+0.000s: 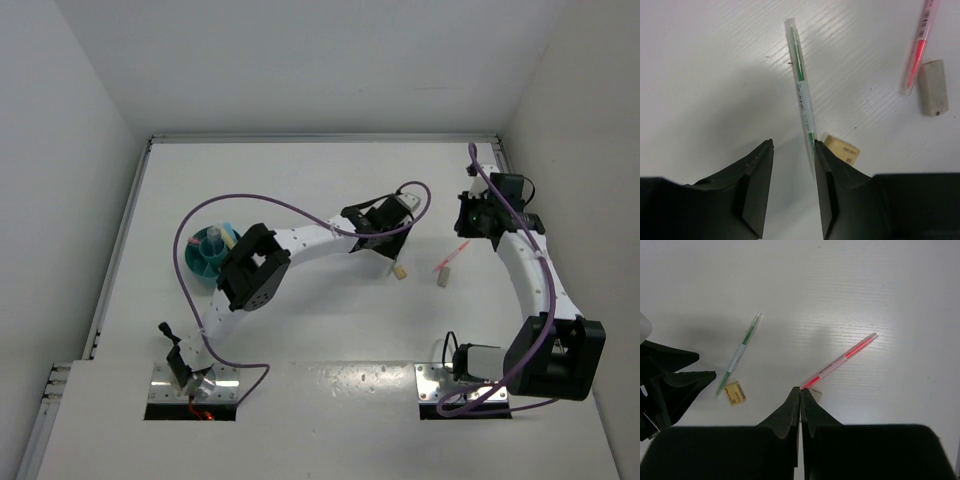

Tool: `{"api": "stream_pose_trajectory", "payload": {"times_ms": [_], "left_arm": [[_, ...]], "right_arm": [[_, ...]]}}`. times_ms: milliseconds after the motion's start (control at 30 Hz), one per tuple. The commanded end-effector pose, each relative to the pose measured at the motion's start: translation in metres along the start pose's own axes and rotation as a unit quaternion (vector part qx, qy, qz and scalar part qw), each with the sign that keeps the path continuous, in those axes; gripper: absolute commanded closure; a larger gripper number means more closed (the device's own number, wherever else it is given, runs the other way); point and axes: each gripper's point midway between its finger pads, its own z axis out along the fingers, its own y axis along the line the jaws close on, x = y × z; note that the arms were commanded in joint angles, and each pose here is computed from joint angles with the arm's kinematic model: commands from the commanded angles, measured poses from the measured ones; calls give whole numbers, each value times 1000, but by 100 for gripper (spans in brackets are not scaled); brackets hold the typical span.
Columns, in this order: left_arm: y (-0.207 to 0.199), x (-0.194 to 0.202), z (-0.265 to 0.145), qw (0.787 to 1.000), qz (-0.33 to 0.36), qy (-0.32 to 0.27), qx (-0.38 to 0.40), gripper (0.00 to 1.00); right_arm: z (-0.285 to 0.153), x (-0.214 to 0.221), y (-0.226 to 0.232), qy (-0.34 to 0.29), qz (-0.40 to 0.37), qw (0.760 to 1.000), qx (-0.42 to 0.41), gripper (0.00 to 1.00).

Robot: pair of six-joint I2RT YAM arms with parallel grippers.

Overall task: Sort the stationery into containers
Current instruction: Pick up the pen from the center of the board.

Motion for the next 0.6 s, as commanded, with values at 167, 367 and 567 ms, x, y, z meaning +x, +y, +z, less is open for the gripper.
{"api": "stream_pose_trajectory", "payload": {"times_ms": [167, 367, 567], "left_arm": [[-33, -13, 20, 999, 13, -32, 20, 56], [-34, -25, 23, 998, 27, -62, -10, 56], [-29, -14, 36, 997, 31, -56, -32, 57]], "right_arm": [[-2, -9, 0, -22, 13, 1000, -10, 98], [-3, -9, 2, -23, 16, 999, -21, 98], [-5, -11, 0, -28, 18, 999, -22, 98]]}}
